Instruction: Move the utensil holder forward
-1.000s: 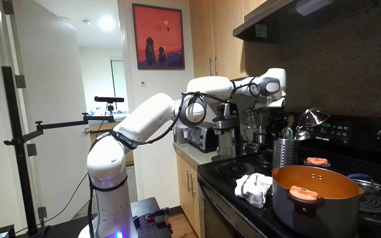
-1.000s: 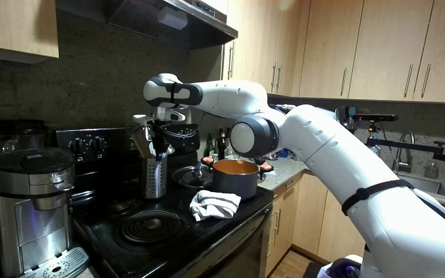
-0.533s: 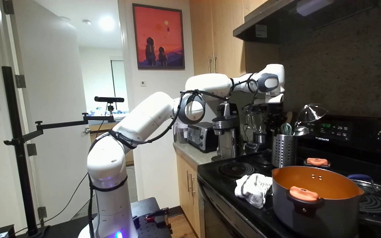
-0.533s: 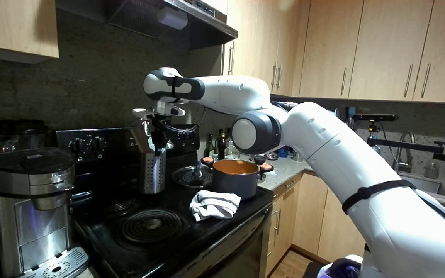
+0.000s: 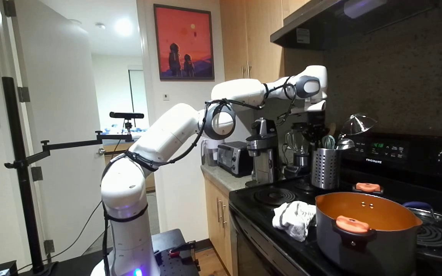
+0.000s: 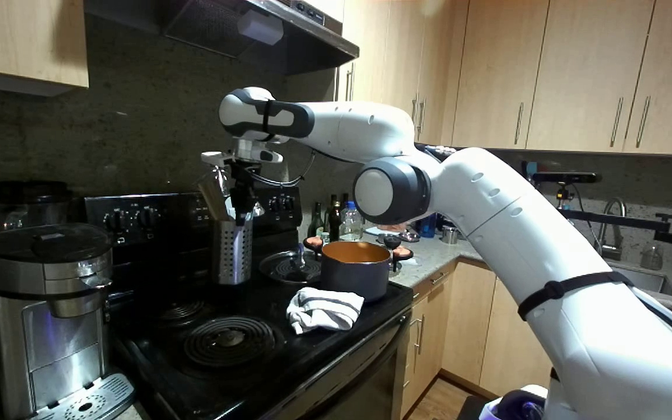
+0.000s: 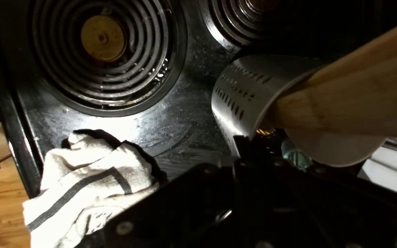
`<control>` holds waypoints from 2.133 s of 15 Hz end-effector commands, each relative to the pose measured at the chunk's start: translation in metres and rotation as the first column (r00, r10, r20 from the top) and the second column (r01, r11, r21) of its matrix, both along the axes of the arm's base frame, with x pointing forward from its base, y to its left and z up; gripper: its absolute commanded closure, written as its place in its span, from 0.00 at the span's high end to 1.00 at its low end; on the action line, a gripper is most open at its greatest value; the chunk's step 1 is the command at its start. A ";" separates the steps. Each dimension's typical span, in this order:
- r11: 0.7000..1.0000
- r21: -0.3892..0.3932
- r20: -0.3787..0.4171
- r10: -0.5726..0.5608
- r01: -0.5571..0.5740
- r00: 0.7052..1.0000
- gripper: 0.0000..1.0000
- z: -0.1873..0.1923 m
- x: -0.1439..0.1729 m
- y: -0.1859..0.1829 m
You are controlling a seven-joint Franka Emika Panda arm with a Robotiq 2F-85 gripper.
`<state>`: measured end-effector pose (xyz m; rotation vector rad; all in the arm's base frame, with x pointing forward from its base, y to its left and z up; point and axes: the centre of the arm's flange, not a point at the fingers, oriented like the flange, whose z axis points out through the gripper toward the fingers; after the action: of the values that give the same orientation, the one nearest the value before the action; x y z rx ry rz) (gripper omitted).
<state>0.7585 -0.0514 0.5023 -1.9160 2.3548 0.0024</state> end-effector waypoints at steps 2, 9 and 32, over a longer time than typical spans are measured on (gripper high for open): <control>0.999 0.022 -0.010 -0.029 0.029 1.000 0.01 0.028 -0.049 0.012; 0.997 0.030 -0.066 -0.063 0.065 0.996 0.01 0.014 -0.060 0.015; 0.986 0.053 0.011 -0.159 0.158 0.987 0.01 -0.031 -0.133 0.004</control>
<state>0.6790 -0.0519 0.4611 -1.7449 2.4917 0.0524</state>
